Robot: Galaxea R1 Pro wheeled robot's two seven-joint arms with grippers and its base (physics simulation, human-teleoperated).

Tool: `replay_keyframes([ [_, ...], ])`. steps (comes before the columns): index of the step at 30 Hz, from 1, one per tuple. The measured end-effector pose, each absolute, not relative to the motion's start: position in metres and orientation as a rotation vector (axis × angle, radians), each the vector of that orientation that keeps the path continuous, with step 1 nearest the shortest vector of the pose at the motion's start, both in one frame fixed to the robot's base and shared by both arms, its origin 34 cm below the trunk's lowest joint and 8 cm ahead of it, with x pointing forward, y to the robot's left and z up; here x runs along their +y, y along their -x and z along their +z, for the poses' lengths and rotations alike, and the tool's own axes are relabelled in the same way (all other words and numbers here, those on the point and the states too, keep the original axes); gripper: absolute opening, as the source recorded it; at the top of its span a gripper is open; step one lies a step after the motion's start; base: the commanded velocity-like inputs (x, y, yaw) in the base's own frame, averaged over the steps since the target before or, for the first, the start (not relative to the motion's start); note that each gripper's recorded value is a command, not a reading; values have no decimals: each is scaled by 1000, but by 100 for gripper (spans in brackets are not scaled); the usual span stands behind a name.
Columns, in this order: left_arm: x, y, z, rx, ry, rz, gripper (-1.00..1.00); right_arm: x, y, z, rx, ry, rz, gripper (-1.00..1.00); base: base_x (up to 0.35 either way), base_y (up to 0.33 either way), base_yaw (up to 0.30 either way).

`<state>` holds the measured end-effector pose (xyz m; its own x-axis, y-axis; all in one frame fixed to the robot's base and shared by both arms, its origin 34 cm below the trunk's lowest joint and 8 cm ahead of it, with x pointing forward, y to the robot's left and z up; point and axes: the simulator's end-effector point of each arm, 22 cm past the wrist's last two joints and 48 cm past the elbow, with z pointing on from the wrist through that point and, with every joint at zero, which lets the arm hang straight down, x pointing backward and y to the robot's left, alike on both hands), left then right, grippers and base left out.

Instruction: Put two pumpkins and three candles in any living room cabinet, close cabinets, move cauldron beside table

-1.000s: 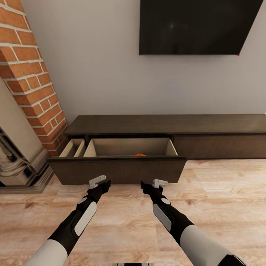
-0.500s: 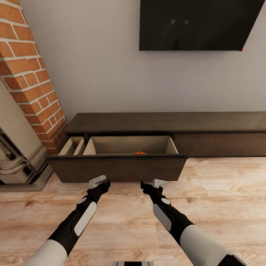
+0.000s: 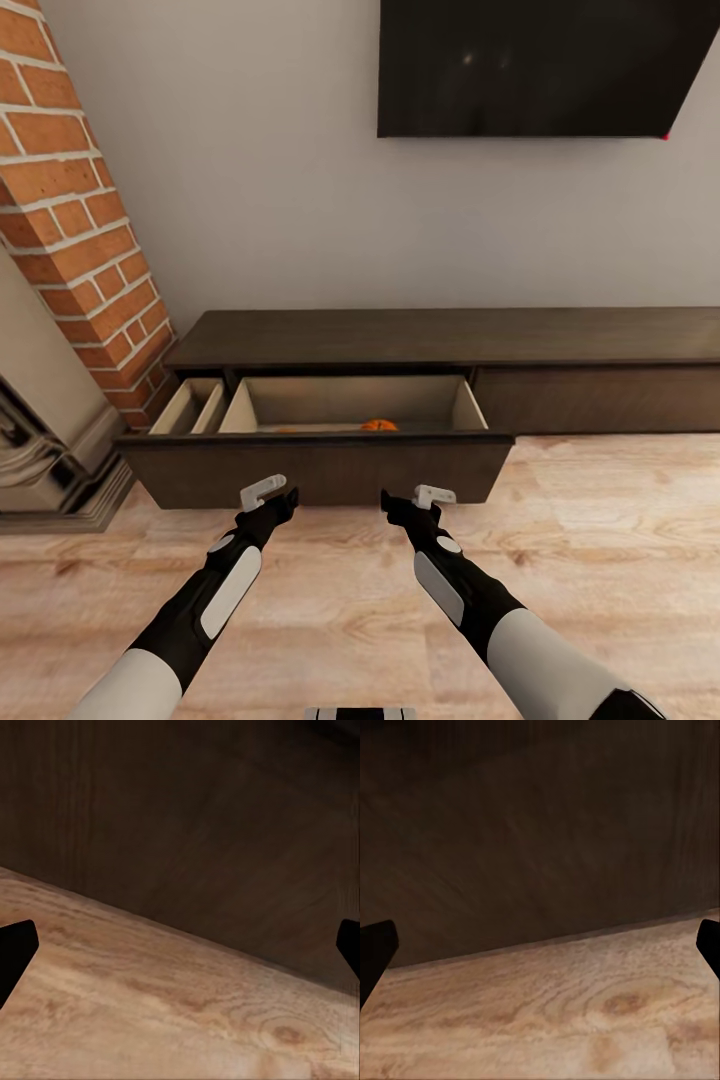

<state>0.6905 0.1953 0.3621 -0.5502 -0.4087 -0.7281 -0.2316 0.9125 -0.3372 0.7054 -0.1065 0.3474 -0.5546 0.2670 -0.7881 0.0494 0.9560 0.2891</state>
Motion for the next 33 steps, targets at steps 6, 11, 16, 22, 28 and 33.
replay_keyframes([
  [6,195,-690,362,2175,457,-253,100,-106,-706,348,2147,-222,289,100,181,0,0],
  [11,195,-690,362,2175,457,-253,100,-106,-705,348,2147,-222,289,100,262,0,0],
  [16,195,-690,362,2175,457,-253,100,-106,-706,348,2147,-221,289,100,263,0,0],
  [22,195,-690,362,2175,458,-253,100,-106,-706,348,2147,-221,289,100,90,0,0],
  [28,196,-691,362,2174,457,-252,100,-106,-706,348,2147,-221,289,100,8,0,0],
  [33,197,-691,362,2174,455,-249,100,-106,-706,347,2147,-221,288,100,0,0,0],
])
